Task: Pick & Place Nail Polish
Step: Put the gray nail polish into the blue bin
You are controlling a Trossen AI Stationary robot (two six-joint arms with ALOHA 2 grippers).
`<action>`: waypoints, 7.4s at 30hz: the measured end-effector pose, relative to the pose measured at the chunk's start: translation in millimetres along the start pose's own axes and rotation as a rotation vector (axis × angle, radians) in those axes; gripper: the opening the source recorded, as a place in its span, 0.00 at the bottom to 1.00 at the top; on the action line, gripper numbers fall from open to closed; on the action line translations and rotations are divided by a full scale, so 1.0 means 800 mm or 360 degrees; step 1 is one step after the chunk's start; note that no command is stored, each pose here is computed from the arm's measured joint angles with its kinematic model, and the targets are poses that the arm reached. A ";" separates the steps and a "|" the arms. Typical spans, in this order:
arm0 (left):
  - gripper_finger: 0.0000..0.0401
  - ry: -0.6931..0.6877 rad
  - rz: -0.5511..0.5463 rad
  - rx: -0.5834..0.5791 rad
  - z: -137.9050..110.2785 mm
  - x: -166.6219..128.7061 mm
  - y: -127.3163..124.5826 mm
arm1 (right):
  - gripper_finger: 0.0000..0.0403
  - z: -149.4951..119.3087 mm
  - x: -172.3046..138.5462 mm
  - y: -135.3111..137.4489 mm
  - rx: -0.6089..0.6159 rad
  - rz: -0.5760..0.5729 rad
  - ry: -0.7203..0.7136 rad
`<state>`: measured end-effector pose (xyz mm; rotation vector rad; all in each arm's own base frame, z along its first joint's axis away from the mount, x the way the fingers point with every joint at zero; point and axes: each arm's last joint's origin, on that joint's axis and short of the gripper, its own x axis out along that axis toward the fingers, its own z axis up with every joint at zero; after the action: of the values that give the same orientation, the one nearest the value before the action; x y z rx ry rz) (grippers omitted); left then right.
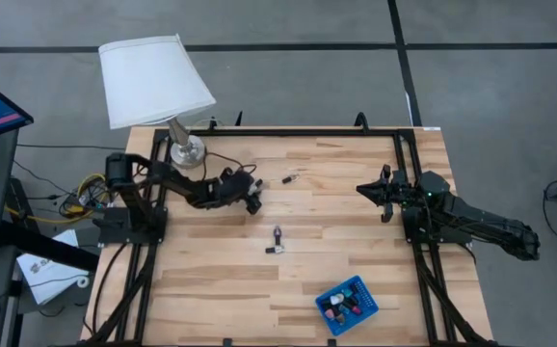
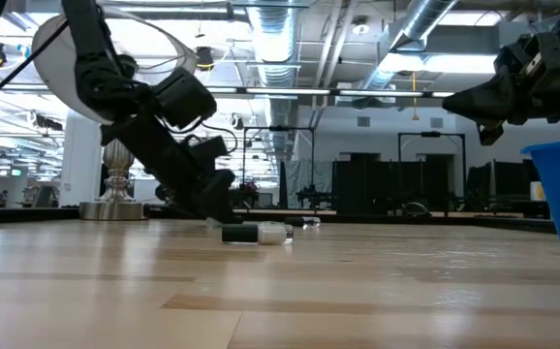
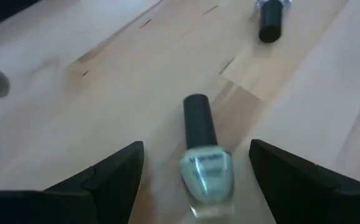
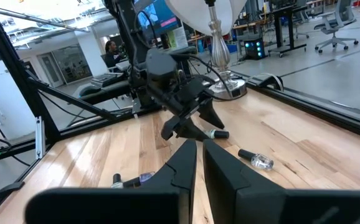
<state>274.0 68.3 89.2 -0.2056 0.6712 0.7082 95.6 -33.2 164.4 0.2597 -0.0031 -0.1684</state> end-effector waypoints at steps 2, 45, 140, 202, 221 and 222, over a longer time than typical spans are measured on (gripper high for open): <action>0.72 -0.0024 0.0037 0.0012 -0.009 -0.005 -0.002 | 0.05 0.000 0.000 0.000 0.0000 0.0000 0.0000; 0.40 -0.0389 0.0174 -0.0194 -0.080 0.008 -0.016 | 0.05 0.000 0.000 0.000 0.0000 0.0000 0.0000; 0.28 -0.2261 0.0439 0.1252 0.270 -0.442 -0.065 | 0.05 0.000 0.000 0.000 0.0000 0.0001 0.0000; 0.27 -0.1546 -0.0531 0.0714 0.214 -0.483 -0.064 | 0.05 0.000 0.000 0.000 0.0000 0.0001 0.0000; 0.27 -0.0915 0.0881 0.1557 0.249 -0.405 -0.048 | 0.05 0.000 0.000 0.000 0.0000 0.0000 0.0000; 0.27 -0.0905 0.0918 0.1688 0.253 -0.400 -0.046 | 0.05 0.000 0.000 0.000 0.0000 0.0001 0.0000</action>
<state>219.0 -50.8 446.4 1.1662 0.4724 0.8127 95.6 -33.2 164.4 0.2597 -0.0030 -0.1681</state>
